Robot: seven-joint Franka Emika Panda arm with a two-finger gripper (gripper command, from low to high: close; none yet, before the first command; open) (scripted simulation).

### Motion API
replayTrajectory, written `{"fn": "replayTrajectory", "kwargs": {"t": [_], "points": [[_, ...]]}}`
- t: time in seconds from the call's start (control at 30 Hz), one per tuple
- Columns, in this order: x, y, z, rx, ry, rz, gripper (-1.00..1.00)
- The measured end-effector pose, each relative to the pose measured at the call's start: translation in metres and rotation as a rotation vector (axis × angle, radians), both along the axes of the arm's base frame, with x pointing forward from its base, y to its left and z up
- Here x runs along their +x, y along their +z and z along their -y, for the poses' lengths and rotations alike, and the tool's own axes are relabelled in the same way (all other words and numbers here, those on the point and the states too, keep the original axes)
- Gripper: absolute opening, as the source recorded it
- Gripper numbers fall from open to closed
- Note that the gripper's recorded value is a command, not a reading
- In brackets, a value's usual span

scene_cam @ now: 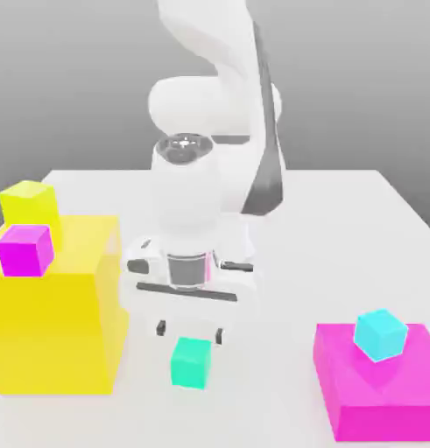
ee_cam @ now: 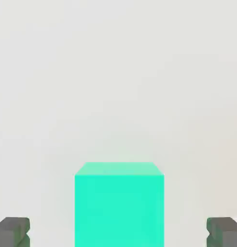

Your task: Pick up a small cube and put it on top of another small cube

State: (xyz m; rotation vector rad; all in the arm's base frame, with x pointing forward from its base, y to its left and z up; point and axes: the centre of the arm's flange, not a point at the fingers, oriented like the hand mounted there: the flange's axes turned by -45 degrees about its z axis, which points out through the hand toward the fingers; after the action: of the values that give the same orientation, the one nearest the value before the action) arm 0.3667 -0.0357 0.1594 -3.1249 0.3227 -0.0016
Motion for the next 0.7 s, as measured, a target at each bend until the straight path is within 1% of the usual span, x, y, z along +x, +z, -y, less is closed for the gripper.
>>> {"fn": "replayTrajectory", "kwargs": {"t": [0.07, 0.1, 0.33, 0.57, 0.7], "points": [[-0.001, -0.019, 0.0, 0.0, 0.0, -0.001, 0.0], [-0.002, -0.026, 0.0, 0.0, 0.0, -0.001, -1.0], [-0.002, -0.026, 0.0, 0.0, 0.0, -0.001, -1.0], [0.0, 0.032, -0.005, 0.0, 0.016, -0.001, -1.0], [0.029, 0.073, -0.094, 0.005, 0.289, 0.001, -1.0]]}}
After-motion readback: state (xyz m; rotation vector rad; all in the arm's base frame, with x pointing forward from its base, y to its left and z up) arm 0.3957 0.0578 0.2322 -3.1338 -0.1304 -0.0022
